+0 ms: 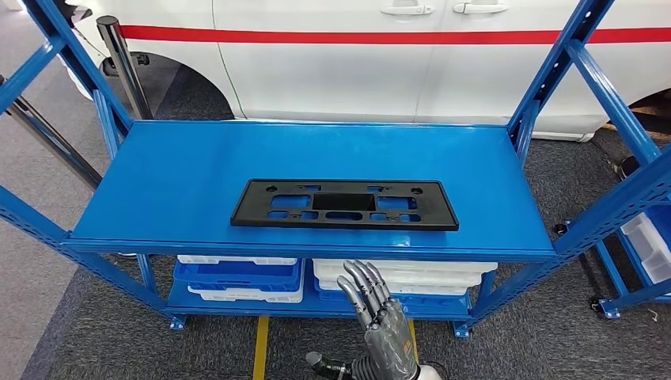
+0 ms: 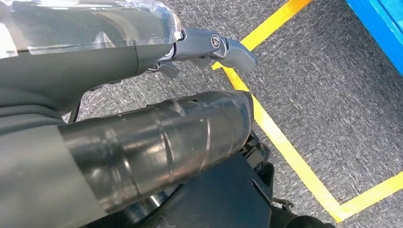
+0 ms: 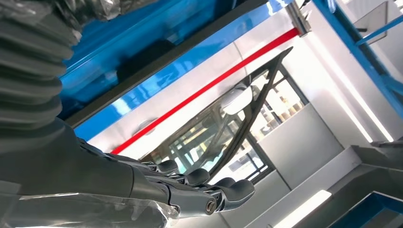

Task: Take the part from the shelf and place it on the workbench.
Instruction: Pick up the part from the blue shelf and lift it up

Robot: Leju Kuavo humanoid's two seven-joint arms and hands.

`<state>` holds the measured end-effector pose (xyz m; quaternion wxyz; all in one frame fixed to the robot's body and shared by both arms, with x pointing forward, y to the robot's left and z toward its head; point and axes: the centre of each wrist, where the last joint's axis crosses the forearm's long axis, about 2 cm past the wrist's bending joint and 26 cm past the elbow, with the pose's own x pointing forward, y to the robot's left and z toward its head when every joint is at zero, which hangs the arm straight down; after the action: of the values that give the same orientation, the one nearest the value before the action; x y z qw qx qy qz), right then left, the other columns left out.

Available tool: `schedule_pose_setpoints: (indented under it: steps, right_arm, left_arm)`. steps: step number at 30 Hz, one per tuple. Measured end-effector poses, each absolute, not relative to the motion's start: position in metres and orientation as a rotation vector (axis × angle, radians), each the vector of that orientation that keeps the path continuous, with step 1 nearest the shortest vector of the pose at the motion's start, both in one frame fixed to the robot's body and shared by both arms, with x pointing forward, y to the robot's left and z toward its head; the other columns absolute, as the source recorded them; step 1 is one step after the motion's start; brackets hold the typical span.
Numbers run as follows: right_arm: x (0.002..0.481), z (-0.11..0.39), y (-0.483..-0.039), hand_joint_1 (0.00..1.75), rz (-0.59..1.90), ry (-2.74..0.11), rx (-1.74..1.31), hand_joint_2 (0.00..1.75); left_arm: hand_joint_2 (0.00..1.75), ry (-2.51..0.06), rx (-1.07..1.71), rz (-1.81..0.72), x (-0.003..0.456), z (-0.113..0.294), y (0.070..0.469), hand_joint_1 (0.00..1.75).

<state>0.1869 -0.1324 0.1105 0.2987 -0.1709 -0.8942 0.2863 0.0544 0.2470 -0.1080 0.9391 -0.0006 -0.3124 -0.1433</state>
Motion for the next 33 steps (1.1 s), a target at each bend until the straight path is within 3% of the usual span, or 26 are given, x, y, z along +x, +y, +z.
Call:
schedule_pose_setpoints:
  steps: [33]
  right_arm:
    - [0.180, 0.117, -0.167, 0.00, 0.672, -2.335, -0.616, 1.75]
  left_arm:
    - [0.00, -0.628, 0.008, -0.298, 0.052, -0.109, 0.250, 0.00]
